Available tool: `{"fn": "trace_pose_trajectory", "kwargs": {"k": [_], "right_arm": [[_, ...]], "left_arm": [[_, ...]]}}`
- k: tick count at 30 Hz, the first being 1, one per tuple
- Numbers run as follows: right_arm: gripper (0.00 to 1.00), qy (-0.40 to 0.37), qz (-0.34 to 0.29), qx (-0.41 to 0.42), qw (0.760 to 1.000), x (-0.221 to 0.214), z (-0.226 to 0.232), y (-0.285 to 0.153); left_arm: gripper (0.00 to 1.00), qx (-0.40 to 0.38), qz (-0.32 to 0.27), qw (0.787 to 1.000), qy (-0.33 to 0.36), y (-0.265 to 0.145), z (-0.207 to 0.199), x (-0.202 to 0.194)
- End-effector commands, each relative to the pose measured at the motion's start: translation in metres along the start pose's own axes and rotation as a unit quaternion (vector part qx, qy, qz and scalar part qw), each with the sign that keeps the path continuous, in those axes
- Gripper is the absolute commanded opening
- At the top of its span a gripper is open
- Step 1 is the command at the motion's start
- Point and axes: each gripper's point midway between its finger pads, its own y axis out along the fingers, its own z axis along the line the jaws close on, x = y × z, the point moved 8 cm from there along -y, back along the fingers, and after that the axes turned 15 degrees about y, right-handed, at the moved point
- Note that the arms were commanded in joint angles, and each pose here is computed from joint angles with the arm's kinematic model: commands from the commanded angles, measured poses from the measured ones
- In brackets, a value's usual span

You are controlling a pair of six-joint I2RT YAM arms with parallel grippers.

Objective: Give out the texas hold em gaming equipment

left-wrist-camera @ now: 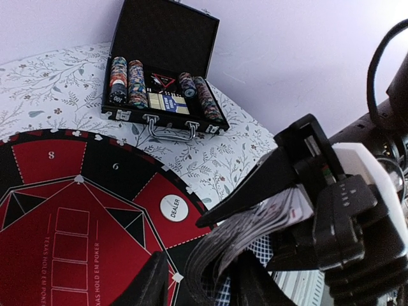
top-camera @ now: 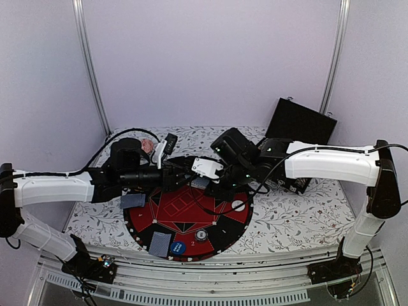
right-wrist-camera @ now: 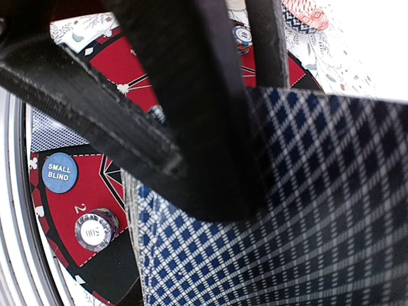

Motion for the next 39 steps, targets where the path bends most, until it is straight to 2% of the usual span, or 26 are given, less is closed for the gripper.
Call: {"fn": "trace_pose_trajectory", "kwargs": {"k": [1,6,11,19,25,39], "right_arm": [[0.4,0.003,-0.004,0.002,1.0,0.001,0.0,-0.003],[0.4,0.001,-0.004,0.002,1.0,0.001,0.0,-0.003],[0.4,0.001,-0.002,0.002,1.0,0.001,0.001,-0.002],[0.4,0.0,-0.001,-0.001,1.0,0.0,0.0,-0.003],[0.4,0.001,0.0,0.0,1.0,0.0,0.0,-0.003],[0.4,0.003,0.003,-0.004,1.0,-0.002,-0.002,-0.002]], "left_arm": [[0.38,0.029,0.019,0.999,0.003,-0.007,0.007,-0.01],[0.32,0.027,0.013,1.0,0.005,-0.01,0.006,-0.007],[0.19,0.032,0.012,0.999,0.006,-0.013,0.006,-0.008],[0.13,0.045,0.016,0.999,0.007,-0.017,0.009,-0.008],[0.01,0.037,0.011,0.999,0.01,-0.02,0.006,-0.006],[0.0,0.026,-0.004,1.0,0.011,-0.037,0.004,-0.004]]}}
